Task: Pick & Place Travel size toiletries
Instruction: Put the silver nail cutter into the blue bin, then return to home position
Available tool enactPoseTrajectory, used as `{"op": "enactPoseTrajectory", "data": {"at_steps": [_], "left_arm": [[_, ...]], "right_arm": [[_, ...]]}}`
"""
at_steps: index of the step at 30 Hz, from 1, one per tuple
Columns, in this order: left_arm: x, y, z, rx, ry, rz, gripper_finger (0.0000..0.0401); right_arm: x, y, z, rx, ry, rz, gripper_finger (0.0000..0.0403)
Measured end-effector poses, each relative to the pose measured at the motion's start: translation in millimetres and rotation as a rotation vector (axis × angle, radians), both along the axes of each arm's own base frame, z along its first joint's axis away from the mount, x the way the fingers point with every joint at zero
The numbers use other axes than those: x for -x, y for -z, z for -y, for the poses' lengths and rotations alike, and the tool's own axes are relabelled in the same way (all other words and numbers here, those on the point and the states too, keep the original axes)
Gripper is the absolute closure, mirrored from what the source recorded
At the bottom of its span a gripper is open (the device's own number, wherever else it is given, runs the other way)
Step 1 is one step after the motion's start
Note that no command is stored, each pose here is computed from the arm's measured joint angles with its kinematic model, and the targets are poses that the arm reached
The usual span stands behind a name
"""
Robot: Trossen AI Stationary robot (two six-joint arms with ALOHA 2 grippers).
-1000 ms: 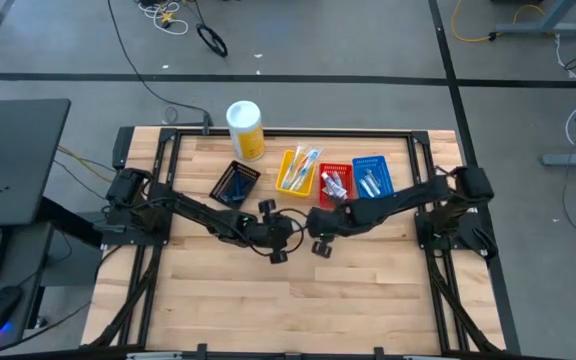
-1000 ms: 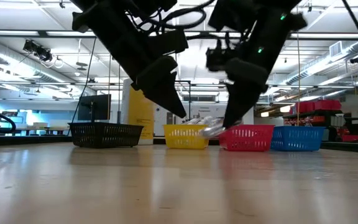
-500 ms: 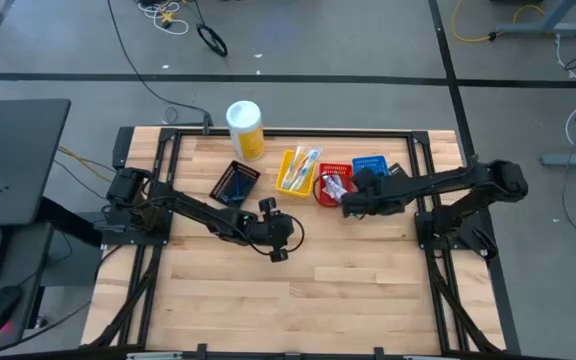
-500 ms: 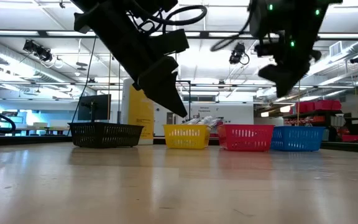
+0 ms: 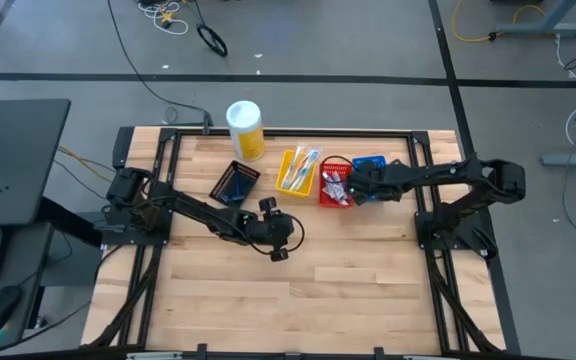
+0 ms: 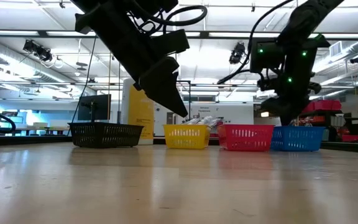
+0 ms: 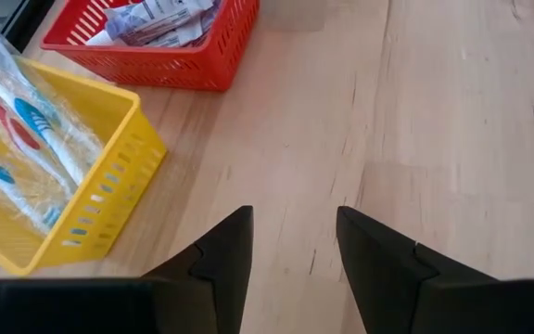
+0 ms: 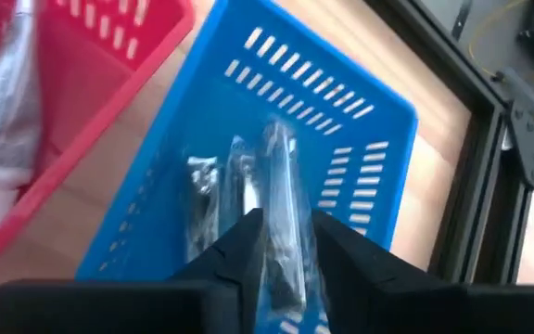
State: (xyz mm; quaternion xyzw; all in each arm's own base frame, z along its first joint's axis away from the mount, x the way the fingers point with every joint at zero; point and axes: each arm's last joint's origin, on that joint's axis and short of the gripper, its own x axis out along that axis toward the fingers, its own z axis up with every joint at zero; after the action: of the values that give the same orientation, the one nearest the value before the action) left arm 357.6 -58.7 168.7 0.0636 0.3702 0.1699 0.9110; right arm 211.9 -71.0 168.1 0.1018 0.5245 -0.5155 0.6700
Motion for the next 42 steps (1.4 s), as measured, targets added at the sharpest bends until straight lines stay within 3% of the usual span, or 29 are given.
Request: {"op": "enactPoseTrajectory", "data": {"at_steps": [8, 14, 17, 21, 25, 28, 32, 35, 38, 42], "left_arm": [[-0.9, 0.3, -7.0, -0.004, -0.017, -0.004, 0.0237], [16.2, -18.7, -18.0, -0.027, -0.094, -0.059, 0.0247], [33.6, -39.7, -25.6, -0.089, -0.176, -0.073, 0.0253], [74.7, -75.1, -35.7, -0.152, -0.33, -0.097, 0.0263], [129.5, -103.0, -43.5, -0.212, -0.528, -0.051, 0.0275], [165.3, -113.9, -47.0, -0.195, -0.569, 0.005, 0.0283], [203.7, -105.2, -49.5, -0.116, -0.512, 0.066, 0.0294], [227.6, -82.7, -49.1, -0.047, -0.419, 0.092, 0.0301], [243.0, -62.3, -49.3, -0.001, -0.339, 0.207, 0.0309], [255.1, -46.9, -49.3, 0.062, -0.185, 0.367, 0.0317]], "right_arm": [[5.0, 0.0, 20.2, 0.02, 0.04, -0.014, 0.0265], [-6.3, -16.3, 12.9, -0.034, -0.008, 0.094, 0.0264], [-17.9, -37.3, 0.4, -0.021, -0.141, 0.159, 0.0276], [-24.5, -76.0, -23.5, -0.003, -0.328, 0.265, 0.0298], [-15.0, -111.1, -54.0, 0.003, -0.513, 0.399, 0.0329], [-1.1, -124.7, -73.5, -0.015, -0.714, 0.435, 0.0352], [14.3, -118.7, -95.0, -0.088, -1.009, 0.494, 0.0375], [20.8, -105.1, -110.1, -0.14, -1.245, 0.602, 0.0382], [25.3, -95.1, -118.4, -0.067, -1.407, 0.73, 0.0384], [36.8, -82.9, -117.6, 0.063, -1.491, 0.82, 0.0385]]}}
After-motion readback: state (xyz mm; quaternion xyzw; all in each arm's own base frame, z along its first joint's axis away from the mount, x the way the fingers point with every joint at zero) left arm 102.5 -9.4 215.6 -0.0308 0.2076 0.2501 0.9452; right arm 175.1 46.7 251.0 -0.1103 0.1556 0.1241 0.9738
